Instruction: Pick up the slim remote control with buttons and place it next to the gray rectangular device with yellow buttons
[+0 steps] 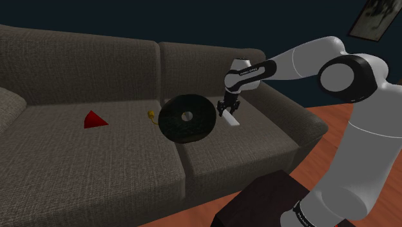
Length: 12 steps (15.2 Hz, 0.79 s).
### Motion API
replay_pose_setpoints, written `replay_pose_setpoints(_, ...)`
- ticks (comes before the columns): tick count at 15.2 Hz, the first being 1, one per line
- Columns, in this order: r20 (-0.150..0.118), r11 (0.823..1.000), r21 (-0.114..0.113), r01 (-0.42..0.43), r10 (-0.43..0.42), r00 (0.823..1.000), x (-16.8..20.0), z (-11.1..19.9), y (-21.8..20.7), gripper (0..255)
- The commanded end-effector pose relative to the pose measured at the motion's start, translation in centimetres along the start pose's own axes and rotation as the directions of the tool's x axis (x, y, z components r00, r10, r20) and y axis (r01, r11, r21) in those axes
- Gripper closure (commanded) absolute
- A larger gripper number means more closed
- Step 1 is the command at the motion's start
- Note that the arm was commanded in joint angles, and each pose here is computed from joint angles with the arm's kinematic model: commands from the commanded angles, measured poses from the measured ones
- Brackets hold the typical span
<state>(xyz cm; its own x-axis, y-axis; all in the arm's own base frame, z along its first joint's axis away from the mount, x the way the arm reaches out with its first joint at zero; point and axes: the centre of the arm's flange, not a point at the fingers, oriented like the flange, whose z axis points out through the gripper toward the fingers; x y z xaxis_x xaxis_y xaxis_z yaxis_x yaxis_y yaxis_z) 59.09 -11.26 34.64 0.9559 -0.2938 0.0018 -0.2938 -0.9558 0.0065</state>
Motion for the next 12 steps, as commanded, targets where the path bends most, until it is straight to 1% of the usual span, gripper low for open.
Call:
replay_pose_setpoints(1,-0.001,1.000,0.000,0.000,0.000,1.000,0.04,0.27,0.03,255)
replay_pose_setpoints(7,-0.001,1.000,0.000,0.000,0.000,1.000,0.04,0.27,0.03,255)
replay_pose_setpoints(8,-0.001,1.000,0.000,0.000,0.000,1.000,0.04,0.26,0.03,0)
replay_pose_setpoints(12,-0.001,1.000,0.000,0.000,0.000,1.000,0.04,0.27,0.03,0)
